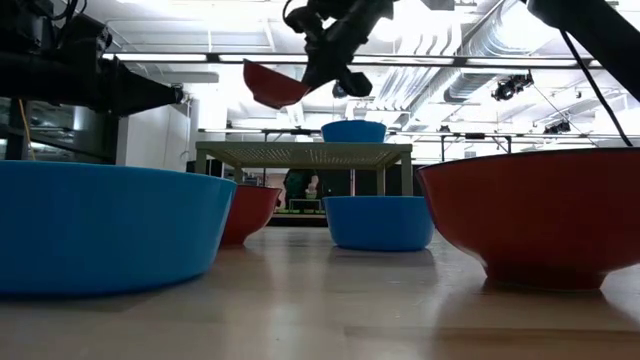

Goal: Pick & Place Mini bowls
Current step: Put the white and red bowl on the shelf

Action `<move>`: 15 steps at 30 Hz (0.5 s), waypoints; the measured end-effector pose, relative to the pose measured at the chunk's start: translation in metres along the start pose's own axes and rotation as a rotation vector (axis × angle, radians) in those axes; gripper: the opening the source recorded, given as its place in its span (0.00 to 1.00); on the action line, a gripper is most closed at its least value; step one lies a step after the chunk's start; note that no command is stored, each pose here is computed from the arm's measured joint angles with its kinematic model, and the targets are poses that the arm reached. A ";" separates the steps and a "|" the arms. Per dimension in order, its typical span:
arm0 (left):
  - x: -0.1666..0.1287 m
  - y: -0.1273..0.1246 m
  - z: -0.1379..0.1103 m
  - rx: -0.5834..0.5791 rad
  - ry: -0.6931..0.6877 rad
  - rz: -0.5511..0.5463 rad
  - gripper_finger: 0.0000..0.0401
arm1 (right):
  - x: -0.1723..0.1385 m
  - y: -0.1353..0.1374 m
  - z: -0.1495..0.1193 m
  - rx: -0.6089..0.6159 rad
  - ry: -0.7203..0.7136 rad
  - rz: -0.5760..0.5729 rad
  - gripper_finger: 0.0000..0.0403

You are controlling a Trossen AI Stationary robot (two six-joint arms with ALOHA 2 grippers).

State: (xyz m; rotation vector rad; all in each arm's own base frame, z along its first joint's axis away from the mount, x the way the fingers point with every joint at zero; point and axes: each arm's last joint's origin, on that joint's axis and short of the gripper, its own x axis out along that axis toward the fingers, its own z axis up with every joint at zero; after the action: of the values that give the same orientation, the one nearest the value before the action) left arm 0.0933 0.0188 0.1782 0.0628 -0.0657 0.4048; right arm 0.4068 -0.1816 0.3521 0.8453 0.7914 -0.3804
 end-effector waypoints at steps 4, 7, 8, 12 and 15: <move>-0.001 0.000 0.021 0.121 -0.044 -0.055 0.37 | 0.003 0.009 -0.007 -0.056 -0.016 -0.047 0.00; -0.001 0.002 0.041 0.213 -0.076 -0.031 0.37 | 0.007 0.018 -0.013 -0.132 -0.050 -0.109 0.00; 0.000 0.002 0.046 0.240 -0.071 -0.022 0.37 | 0.008 0.022 -0.015 -0.159 -0.072 -0.140 0.00; 0.006 0.002 0.064 0.277 -0.054 -0.005 0.37 | 0.011 0.042 -0.023 -0.285 -0.192 -0.263 0.00; 0.014 0.001 0.072 0.285 -0.017 0.014 0.37 | 0.012 0.060 -0.029 -0.368 -0.310 -0.334 0.00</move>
State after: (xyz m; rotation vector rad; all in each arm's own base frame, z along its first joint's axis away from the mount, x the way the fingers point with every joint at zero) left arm 0.1018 0.0200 0.2509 0.3471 -0.0248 0.4256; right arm 0.4367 -0.1216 0.3628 0.2976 0.6835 -0.6231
